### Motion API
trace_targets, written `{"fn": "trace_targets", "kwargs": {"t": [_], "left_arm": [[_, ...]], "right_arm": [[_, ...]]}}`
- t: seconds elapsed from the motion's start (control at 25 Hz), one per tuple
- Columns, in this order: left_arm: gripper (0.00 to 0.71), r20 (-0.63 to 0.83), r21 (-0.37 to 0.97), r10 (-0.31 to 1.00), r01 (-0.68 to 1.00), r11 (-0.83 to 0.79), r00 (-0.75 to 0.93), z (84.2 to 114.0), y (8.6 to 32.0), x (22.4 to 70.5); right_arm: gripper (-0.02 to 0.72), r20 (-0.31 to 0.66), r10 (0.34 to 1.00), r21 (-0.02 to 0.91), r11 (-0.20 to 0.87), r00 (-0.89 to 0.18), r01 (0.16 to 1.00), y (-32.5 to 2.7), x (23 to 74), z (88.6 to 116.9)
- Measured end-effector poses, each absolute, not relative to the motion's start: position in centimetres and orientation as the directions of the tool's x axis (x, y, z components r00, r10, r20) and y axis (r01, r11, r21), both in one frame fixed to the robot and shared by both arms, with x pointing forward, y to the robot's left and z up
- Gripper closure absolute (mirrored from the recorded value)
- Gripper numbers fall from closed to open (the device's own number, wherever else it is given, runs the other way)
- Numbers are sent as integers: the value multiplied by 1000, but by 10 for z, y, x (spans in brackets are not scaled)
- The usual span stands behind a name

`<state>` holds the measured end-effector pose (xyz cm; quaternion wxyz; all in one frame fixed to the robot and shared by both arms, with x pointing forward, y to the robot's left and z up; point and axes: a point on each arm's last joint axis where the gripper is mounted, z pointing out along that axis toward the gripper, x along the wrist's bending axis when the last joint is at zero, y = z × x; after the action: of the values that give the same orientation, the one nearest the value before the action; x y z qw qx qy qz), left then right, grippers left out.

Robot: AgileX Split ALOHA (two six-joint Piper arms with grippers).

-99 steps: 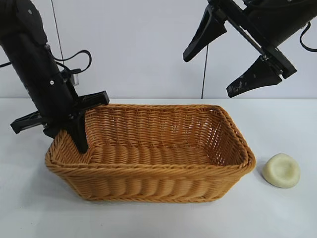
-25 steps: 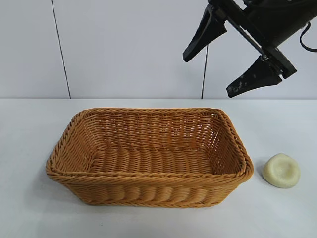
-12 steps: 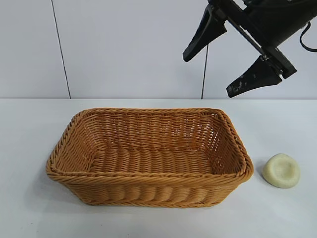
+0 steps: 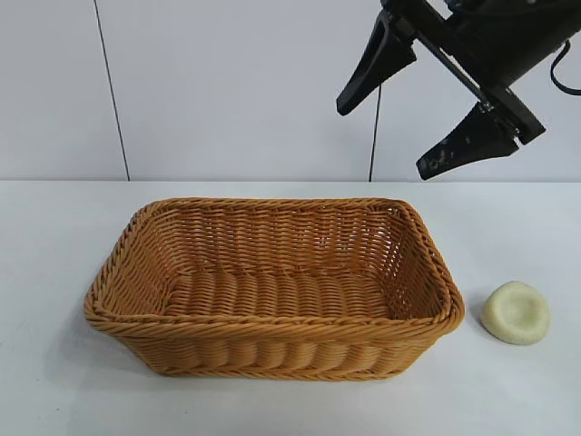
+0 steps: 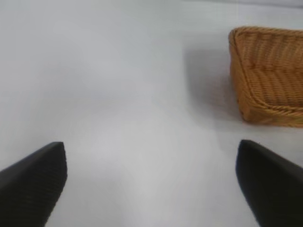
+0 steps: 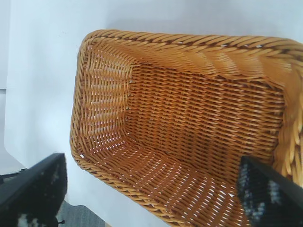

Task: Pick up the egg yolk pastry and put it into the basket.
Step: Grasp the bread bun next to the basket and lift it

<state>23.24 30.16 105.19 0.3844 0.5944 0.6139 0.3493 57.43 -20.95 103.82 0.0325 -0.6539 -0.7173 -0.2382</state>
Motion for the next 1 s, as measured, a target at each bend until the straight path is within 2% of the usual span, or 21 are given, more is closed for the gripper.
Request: {"fn": "trace_targets", "kwargs": {"t": [0.16, 0.28, 0.6, 1.0], "left_arm": [[15, -57, 886, 998, 461, 49, 2, 1052, 302, 232], [15, -57, 885, 998, 462, 49, 2, 1052, 302, 232], [15, -57, 886, 998, 462, 49, 2, 1052, 302, 232], [15, -57, 886, 998, 462, 49, 2, 1052, 302, 232]], "right_arm": [[8, 175, 980, 286, 47, -100, 957, -226, 576, 1040], [8, 116, 991, 242, 43, -73, 969, -236, 576, 1034], [8, 98, 994, 137, -58, 44, 989, -275, 588, 1006], [8, 123, 991, 66, -53, 44, 996, -277, 579, 976]]}}
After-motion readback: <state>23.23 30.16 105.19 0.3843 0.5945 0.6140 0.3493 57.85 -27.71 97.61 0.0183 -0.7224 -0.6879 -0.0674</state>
